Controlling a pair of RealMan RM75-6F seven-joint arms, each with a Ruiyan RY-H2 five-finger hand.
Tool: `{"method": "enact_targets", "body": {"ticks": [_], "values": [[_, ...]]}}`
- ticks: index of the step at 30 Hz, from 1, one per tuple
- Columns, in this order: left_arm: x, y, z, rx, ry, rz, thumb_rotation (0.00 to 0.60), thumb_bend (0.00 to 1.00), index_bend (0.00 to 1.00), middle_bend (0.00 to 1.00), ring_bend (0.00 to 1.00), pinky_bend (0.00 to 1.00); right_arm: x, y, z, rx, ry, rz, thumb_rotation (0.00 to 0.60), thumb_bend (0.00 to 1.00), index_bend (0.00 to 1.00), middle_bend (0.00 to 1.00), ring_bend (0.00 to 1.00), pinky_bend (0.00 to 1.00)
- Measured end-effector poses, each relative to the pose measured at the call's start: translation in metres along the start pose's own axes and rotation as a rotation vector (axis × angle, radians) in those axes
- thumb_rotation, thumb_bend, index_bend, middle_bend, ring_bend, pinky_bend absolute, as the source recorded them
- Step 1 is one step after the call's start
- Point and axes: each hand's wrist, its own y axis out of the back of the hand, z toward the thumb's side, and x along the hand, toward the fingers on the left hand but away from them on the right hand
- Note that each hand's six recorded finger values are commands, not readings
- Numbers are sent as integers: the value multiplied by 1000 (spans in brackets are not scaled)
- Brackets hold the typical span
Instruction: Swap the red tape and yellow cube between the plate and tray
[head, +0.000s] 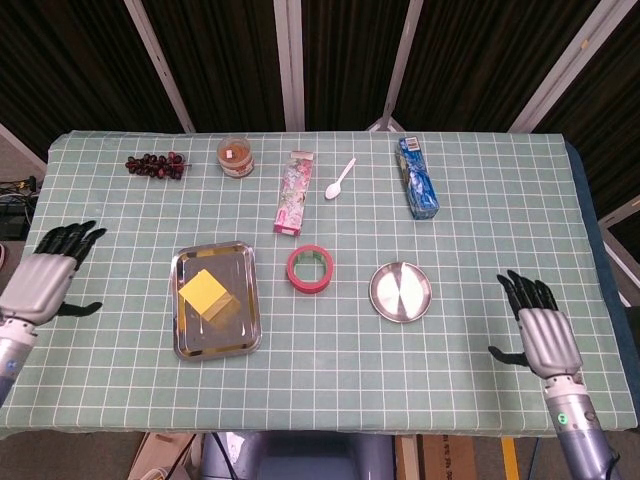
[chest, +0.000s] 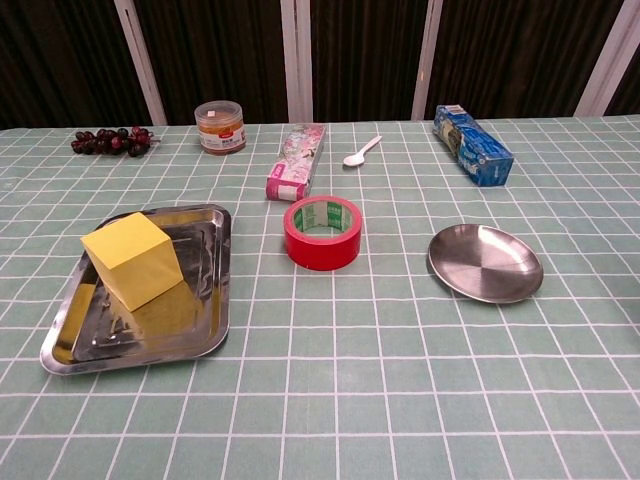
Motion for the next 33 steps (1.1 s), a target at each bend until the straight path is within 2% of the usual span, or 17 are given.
{"method": "enact_targets", "body": {"ticks": [4, 8, 16, 22, 27, 30, 33], "values": [[31, -2, 25, 36, -43, -89, 600, 0, 2, 0, 0, 0, 20, -12, -19, -20, -27, 26, 600, 159, 45, 0, 50, 11], [53, -11, 51, 69, -83, -140, 600, 0, 0, 0, 0, 0, 26, -10, -27, -37, -37, 10, 600, 159, 45, 0, 50, 11], [72, -50, 100, 46, -155, -235, 600, 0, 0, 0, 0, 0, 31, 0, -31, -43, -41, -32, 600, 160, 45, 0, 50, 11], [80, -77, 117, 68, -178, -276, 600, 0, 0, 0, 0, 0, 32, 1, -32, -48, -44, -35, 600, 160, 46, 0, 50, 11], [81, -87, 117, 132, -179, -280, 600, 0, 0, 0, 0, 0, 32, 0, -31, -57, -42, -31, 600, 159, 45, 0, 50, 11], [82, -93, 120, 138, -184, -284, 600, 0, 1, 7, 0, 5, 31, -1, -32, -61, -45, -31, 600, 160, 45, 0, 50, 11], [84, -97, 122, 144, -195, -285, 600, 0, 28, 65, 11, 65, 30, -2, -32, -67, -48, -31, 600, 160, 45, 0, 50, 11]]}}
